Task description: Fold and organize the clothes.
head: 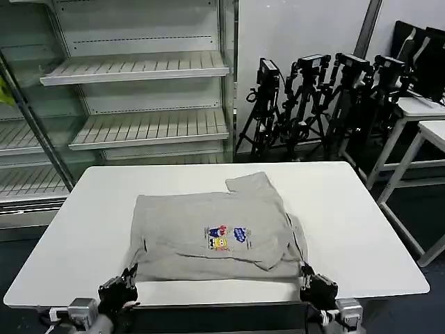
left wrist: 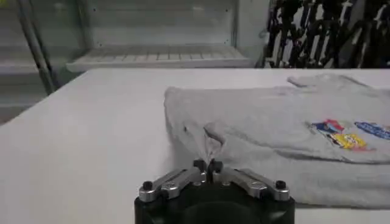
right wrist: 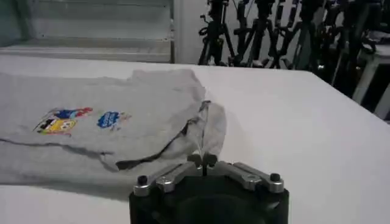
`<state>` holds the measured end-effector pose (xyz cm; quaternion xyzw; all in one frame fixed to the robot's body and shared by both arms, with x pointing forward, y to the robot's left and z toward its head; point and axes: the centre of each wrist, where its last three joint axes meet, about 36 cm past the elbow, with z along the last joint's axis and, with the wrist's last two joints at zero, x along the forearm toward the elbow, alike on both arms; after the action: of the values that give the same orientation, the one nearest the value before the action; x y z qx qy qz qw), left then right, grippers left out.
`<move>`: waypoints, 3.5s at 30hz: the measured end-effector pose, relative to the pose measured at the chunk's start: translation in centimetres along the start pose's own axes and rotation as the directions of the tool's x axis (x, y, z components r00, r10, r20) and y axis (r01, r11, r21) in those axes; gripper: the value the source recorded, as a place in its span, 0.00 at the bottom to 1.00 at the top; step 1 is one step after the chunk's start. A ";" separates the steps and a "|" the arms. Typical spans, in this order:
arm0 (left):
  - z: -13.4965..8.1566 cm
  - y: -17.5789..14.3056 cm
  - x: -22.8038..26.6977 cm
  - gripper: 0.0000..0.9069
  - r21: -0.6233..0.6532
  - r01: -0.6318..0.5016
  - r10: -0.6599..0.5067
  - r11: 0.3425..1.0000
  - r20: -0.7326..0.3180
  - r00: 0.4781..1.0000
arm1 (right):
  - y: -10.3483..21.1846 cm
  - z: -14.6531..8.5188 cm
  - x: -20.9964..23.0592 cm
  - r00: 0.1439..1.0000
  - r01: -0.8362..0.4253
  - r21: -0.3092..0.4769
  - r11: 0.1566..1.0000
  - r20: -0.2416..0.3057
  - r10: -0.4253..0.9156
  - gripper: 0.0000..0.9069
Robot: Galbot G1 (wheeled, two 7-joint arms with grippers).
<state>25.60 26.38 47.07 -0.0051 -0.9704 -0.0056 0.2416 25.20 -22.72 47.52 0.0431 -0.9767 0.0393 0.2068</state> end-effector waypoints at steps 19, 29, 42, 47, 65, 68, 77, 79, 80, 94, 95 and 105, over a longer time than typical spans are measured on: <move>-4.0 2.6 -1.6 1.00 -0.049 0.061 -0.054 0.997 0.129 0.990 | -1.5 -4.7 -5.5 0.982 -0.033 -0.013 0.999 0.184 0.035 1.00; -6.3 3.4 -10.1 1.00 -0.021 0.073 -0.069 0.997 0.133 0.989 | -1.1 -8.6 -17.3 0.984 -0.022 -0.022 1.000 0.175 0.026 1.00; -9.3 2.0 -20.9 1.00 -0.042 0.066 -0.062 0.997 0.084 0.995 | -0.7 -14.9 -29.7 0.993 -0.046 -0.026 0.999 0.112 0.049 1.00; -10.0 1.8 -24.1 1.00 -0.057 0.085 -0.082 0.995 0.058 0.995 | 0.1 -16.1 -32.9 0.996 -0.046 -0.027 0.999 0.069 0.048 1.00; -10.6 3.3 -28.8 0.03 -0.052 0.129 -0.130 0.990 -0.017 0.991 | 4.2 -15.3 -39.5 0.995 -0.019 -0.027 0.999 -0.100 0.016 0.00; -10.6 3.6 -28.8 0.03 -0.046 0.125 -0.126 0.991 -0.022 0.992 | 4.5 -15.1 -39.8 0.994 -0.012 -0.037 0.999 -0.113 0.008 0.00; -10.3 3.9 -28.6 0.03 -0.021 0.100 -0.101 0.995 -0.037 0.994 | 5.0 -14.5 -40.0 0.991 0.017 -0.066 0.998 -0.133 -0.026 0.00; -10.3 4.0 -28.5 0.03 -0.016 0.097 -0.098 0.995 -0.038 0.994 | 5.0 -14.4 -40.0 0.990 0.023 -0.074 0.997 -0.135 -0.032 0.00; -10.2 4.0 -28.5 0.03 -0.014 0.096 -0.096 0.995 -0.039 0.995 | 5.0 -14.4 -40.0 0.990 0.027 -0.078 0.997 -0.136 -0.037 0.00; -10.3 4.9 -26.8 0.03 0.025 0.060 -0.060 0.998 0.000 0.998 | 5.1 -14.5 -38.3 0.999 0.033 -0.073 0.997 0.033 -0.031 0.00; -10.4 5.0 -26.6 0.03 0.026 0.058 -0.058 0.998 0.007 0.998 | 5.2 -14.8 -38.0 0.998 0.034 -0.069 0.997 0.059 -0.030 0.00; -12.1 5.7 -23.5 0.03 0.030 0.034 -0.037 0.999 0.087 0.996 | 3.9 -15.9 -34.0 0.972 0.039 -0.027 0.999 0.232 -0.032 0.00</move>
<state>52.09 31.74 46.78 0.0152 -0.9799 0.0040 0.1989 62.12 -14.99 47.97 0.0615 -0.9936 0.0148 0.0931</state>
